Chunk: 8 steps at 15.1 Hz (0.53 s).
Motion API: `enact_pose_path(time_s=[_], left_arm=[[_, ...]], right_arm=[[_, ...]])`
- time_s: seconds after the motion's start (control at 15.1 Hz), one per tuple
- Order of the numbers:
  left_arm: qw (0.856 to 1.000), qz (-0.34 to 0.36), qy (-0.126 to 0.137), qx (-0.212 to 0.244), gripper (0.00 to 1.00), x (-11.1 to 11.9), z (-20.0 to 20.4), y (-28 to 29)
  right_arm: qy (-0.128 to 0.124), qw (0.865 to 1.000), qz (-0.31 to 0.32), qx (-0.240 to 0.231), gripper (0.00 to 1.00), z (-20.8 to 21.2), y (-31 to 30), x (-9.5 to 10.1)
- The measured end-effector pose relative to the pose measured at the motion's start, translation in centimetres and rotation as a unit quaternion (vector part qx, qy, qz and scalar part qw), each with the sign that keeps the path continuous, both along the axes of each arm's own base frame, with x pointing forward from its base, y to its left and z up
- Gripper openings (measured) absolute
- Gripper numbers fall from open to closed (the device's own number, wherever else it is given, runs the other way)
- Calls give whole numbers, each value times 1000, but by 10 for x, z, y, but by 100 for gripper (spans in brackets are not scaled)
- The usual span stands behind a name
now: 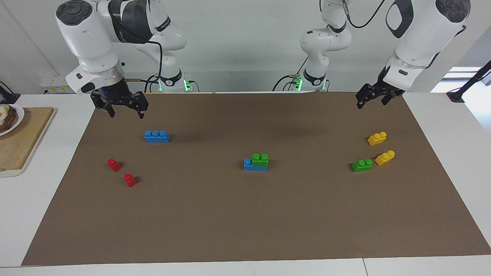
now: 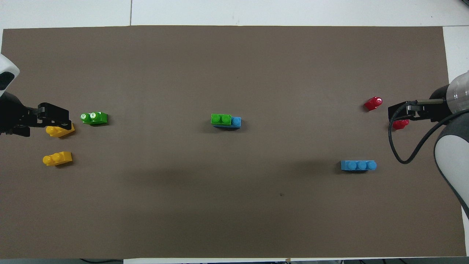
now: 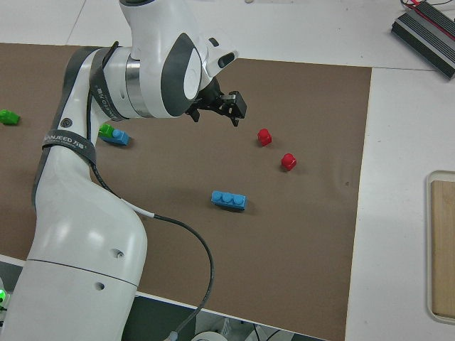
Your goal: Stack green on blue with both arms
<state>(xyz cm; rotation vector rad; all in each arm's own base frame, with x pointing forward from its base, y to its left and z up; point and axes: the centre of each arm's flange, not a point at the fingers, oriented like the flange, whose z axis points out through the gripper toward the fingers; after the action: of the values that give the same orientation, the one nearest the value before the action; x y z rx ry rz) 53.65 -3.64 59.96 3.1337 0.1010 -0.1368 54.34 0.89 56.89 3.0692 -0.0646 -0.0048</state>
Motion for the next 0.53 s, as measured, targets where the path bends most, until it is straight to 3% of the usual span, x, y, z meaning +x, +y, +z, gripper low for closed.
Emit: enact_pose_path(time_s=[0.53], left_arm=[[1000, -16, 0, -1, 100, 3, -3, 9]], right_arm=[[-1, 1000, -12, 4, 100, 1, -12, -1]])
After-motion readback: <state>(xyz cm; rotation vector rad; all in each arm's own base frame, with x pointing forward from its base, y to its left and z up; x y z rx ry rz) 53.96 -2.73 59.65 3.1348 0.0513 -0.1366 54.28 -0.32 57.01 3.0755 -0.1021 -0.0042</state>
